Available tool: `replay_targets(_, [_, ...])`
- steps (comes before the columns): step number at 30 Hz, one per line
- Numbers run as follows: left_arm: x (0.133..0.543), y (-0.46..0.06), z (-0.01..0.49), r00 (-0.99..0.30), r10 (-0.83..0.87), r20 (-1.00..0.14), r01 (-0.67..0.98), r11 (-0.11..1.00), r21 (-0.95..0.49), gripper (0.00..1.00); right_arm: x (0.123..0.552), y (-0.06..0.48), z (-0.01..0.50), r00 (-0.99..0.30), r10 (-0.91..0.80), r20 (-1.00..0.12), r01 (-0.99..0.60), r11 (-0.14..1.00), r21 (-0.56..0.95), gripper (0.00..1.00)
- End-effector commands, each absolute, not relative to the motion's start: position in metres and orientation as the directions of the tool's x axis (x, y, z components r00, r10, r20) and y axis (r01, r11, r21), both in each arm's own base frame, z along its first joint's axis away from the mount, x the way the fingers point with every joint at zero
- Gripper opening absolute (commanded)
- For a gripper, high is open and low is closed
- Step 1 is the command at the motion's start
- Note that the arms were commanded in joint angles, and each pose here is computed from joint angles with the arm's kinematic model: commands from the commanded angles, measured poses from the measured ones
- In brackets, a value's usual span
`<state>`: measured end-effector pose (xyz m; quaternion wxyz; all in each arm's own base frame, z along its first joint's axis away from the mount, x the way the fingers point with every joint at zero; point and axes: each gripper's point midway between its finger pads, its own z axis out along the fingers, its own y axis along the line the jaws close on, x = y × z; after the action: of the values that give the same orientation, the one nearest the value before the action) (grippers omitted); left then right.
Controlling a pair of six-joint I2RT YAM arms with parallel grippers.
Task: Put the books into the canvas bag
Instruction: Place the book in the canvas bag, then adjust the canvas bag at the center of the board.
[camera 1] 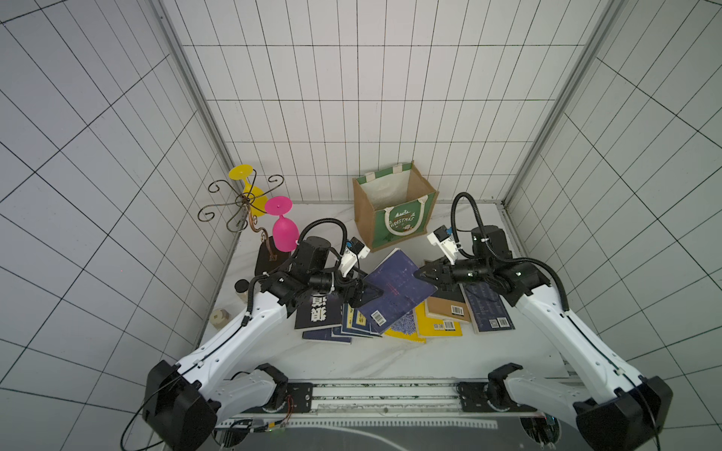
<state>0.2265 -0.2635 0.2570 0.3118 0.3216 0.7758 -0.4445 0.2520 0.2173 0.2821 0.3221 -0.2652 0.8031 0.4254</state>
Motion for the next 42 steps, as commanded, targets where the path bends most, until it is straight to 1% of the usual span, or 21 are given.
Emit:
replay_targets(1, [0.259, -0.254, 0.286, -0.586, 0.115, -0.802, 0.734, 0.495, -0.466, 0.97, 0.285, 0.204, 0.379, -0.451, -0.027, -0.892, -0.774, 0.510, 0.376, 0.00])
replay_targets(6, [0.305, -0.238, 0.301, -0.622, 0.005, -0.783, 0.622, 0.610, -0.490, 0.97, 0.324, 0.178, 0.413, -0.392, 0.030, -0.919, -0.729, 0.600, 0.331, 0.00])
replay_targets(11, [0.359, -0.236, 0.311, -0.653, -0.079, -0.753, 0.487, 0.717, -0.498, 0.97, 0.363, 0.135, 0.459, -0.282, 0.093, -0.955, -0.641, 0.723, 0.259, 0.00])
replay_targets(13, [0.381, -0.237, 0.310, -0.673, -0.117, -0.730, 0.426, 0.746, -0.513, 0.97, 0.380, 0.123, 0.473, -0.256, 0.114, -0.960, -0.615, 0.747, 0.253, 0.00])
replay_targets(16, [0.408, -0.243, 0.309, -0.690, -0.163, -0.705, 0.366, 0.762, -0.535, 0.97, 0.403, 0.112, 0.495, -0.224, 0.158, -0.962, -0.614, 0.743, 0.265, 0.00])
replay_targets(20, [0.443, -0.249, 0.298, -0.705, -0.194, -0.682, 0.295, 0.795, -0.531, 0.97, 0.437, 0.102, 0.510, -0.196, 0.210, -0.958, -0.625, 0.726, 0.287, 0.00])
replay_targets(26, [0.482, -0.257, 0.278, -0.717, -0.207, -0.666, 0.234, 0.828, -0.509, 0.97, 0.490, 0.094, 0.505, -0.191, 0.217, -0.957, -0.629, 0.721, 0.289, 0.00])
replay_targets(28, [0.493, -0.259, 0.275, -0.717, -0.213, -0.664, 0.221, 0.834, -0.506, 0.93, 0.507, 0.091, 0.498, -0.192, 0.209, -0.959, -0.623, 0.729, 0.283, 0.00])
replay_targets(31, [0.502, -0.265, 0.264, -0.739, -0.198, -0.644, 0.213, 0.838, -0.502, 0.91, 0.528, 0.092, 0.481, -0.232, 0.191, -0.954, -0.621, 0.726, 0.296, 0.00])
replay_targets(32, [0.503, -0.264, 0.260, -0.744, -0.194, -0.639, 0.209, 0.841, -0.499, 0.91, 0.530, 0.095, 0.472, -0.267, 0.183, -0.946, -0.623, 0.716, 0.314, 0.00])
replay_targets(36, [0.497, -0.261, 0.249, -0.752, -0.168, -0.637, 0.212, 0.854, -0.476, 0.92, 0.524, 0.126, 0.444, -0.323, 0.094, -0.942, -0.651, 0.700, 0.294, 0.00])
replay_targets(42, [0.482, -0.243, 0.237, -0.772, -0.155, -0.616, 0.194, 0.866, -0.461, 0.90, 0.486, 0.193, 0.411, -0.388, -0.019, -0.922, -0.697, 0.661, 0.279, 0.00])
